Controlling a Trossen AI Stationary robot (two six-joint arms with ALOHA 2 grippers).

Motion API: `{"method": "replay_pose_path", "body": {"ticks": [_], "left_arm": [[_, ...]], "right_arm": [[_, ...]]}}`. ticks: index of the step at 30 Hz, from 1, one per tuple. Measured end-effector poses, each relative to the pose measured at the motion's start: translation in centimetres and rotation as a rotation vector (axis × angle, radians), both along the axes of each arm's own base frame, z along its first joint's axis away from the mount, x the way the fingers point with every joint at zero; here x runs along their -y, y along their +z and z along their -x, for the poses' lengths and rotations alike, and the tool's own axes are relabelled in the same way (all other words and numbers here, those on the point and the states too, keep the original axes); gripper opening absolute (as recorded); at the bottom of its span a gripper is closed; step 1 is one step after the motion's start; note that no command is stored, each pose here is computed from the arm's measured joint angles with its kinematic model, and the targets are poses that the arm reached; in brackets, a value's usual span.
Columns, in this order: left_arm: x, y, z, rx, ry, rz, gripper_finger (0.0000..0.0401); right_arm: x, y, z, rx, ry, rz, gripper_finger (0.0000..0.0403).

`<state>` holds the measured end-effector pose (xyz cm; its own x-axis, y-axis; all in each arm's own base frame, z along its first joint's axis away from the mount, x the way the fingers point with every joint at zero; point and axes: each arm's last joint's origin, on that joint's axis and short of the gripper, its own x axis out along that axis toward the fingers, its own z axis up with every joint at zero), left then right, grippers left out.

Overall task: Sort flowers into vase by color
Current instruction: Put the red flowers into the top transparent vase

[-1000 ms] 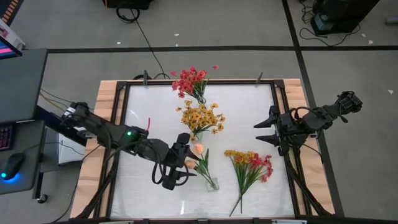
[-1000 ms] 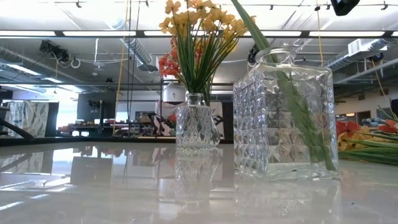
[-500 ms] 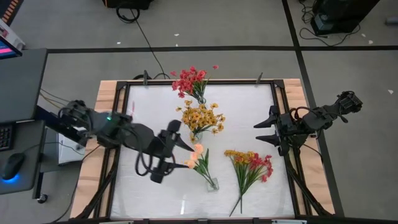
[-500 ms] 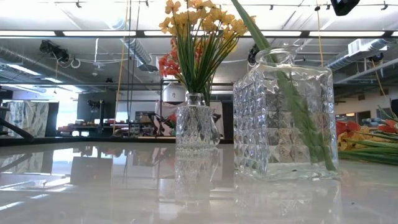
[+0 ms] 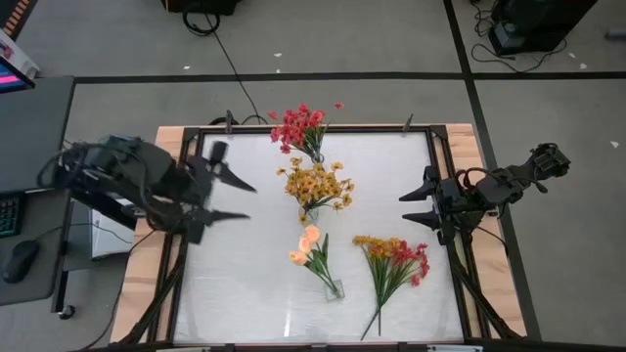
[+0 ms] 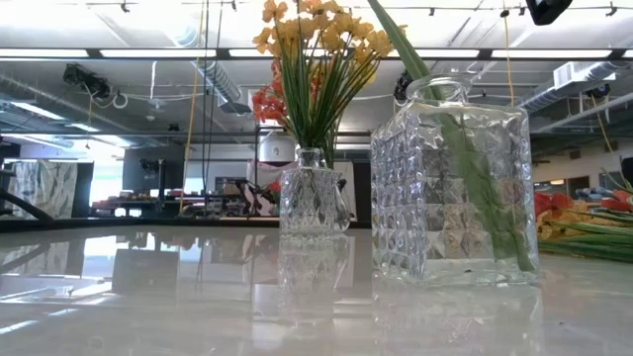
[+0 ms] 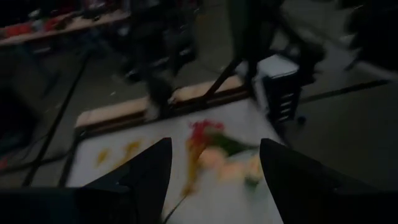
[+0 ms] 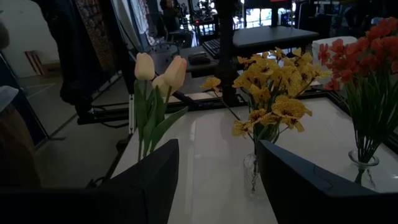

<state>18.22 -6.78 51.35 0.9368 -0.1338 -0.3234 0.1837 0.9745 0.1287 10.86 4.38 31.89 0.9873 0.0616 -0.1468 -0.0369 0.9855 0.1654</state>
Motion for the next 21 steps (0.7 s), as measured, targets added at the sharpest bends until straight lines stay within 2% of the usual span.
{"method": "replay_pose_path", "body": {"ticks": [7,13,17,21], "left_arm": [[-2.4,-0.6,4.0,-0.123,0.104,-0.035,0.0250],[-3.7,0.6,7.5,0.003,0.110,0.018,0.0249],[-4.3,-1.1,8.9,0.020,0.152,0.054,0.0249],[-4.6,-4.3,9.6,0.073,0.167,0.108,0.0249]], "right_arm": [[0.0,0.0,0.0,0.000,0.000,0.000,0.0225],[0.0,0.0,0.0,0.000,0.000,0.000,0.0225],[0.0,0.0,0.0,0.000,0.000,0.000,0.0225],[0.0,0.0,0.0,0.000,0.000,0.000,0.0225]]}}
